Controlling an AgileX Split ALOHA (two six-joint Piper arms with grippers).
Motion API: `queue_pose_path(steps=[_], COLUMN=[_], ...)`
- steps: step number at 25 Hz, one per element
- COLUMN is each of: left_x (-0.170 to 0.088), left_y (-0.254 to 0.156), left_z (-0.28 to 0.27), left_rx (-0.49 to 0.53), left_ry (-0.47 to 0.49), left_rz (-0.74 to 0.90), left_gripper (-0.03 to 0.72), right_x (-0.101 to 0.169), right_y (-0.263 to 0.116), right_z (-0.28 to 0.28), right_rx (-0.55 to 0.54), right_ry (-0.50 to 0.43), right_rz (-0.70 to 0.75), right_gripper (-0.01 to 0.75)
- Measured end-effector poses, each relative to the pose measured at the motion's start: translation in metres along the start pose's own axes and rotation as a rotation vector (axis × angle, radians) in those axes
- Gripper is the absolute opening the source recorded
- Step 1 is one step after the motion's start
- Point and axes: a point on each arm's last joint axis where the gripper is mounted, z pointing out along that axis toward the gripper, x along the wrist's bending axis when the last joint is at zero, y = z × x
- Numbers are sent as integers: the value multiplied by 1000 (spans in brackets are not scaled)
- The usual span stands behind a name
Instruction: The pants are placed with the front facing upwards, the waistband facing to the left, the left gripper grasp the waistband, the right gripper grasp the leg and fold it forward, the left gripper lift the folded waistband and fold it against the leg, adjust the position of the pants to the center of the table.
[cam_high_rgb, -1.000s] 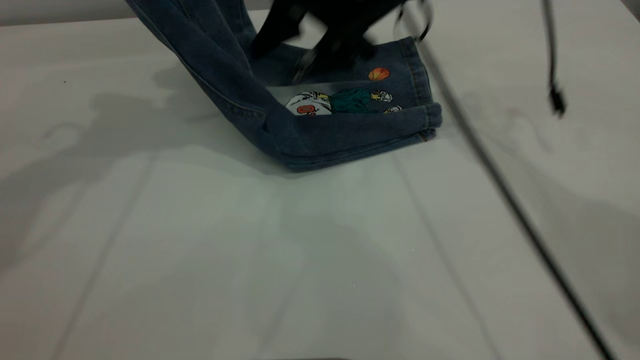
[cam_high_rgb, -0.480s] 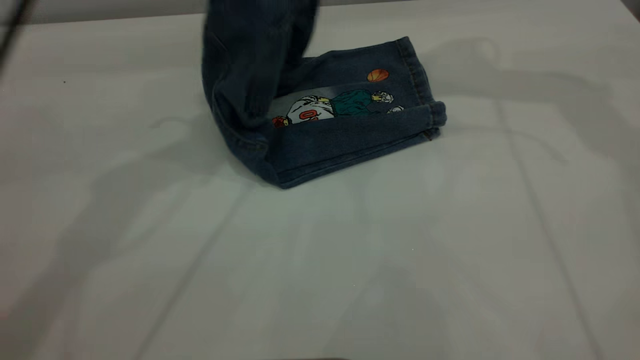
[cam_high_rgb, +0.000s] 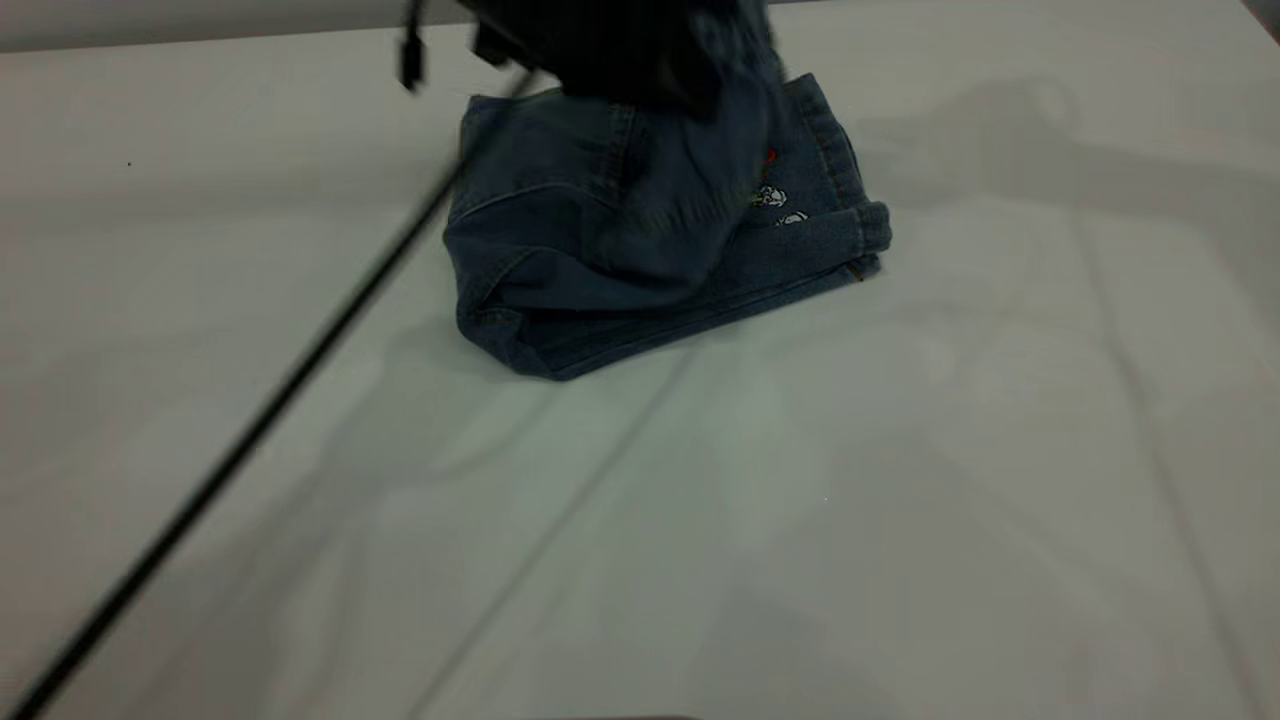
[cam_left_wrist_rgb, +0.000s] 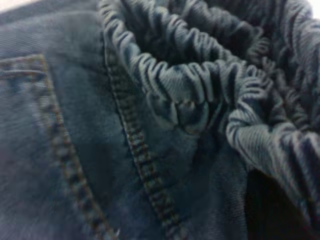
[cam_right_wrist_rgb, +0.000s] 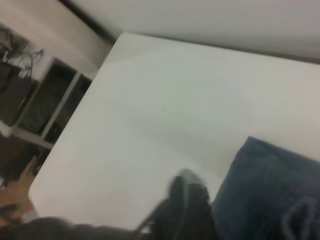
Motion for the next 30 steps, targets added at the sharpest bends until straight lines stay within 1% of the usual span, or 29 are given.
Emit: queue_pose_path(steps=[1,2,6,8,10,13,16,18,20,21,24,27,30], left_x=[-1,-2,-10,-16,-25,-40,-49,-49,-40,-36,-27,-30,-33], left_y=[0,2,15,22,34,57,77,88,95,97,99,96,93], left_z=[3,5,-1,-11,-32,-76,-131,-171,-207,-224,-263,-284,-289], left_rx=[6,7,-15,-26,-54,-126,-201,-250,-283,-302,-328,-337,-322], left_ry=[-10,-20,-63,-88,-116,-132,-112,-83,-38,-9,44,52,40], left_rz=[15,32,89,107,147,255,369,395,376,372,336,327,322], left_gripper=[139,182,414,515,571,589,584,582,582,582,580,581,581], right_x=[1,0,-2,-3,-5,-10,-12,-13,-10,-6,19,36,33], right_y=[-1,-1,-4,-5,-6,-3,-2,-6,-13,-17,-31,-53,-87], right_z=[0,0,0,0,-2,-11,-19,-17,-7,-1,34,79,129], right_rx=[7,16,48,60,65,52,56,93,153,187,283,365,469], right_ry=[3,-1,-27,-41,-55,-76,-109,-148,-179,-194,-226,-324,-456], right_rz=[3,7,13,13,14,23,9,-14,-37,-57,-121,-185,-264], right_gripper=[479,479,478,478,478,478,478,477,477,477,477,477,477])
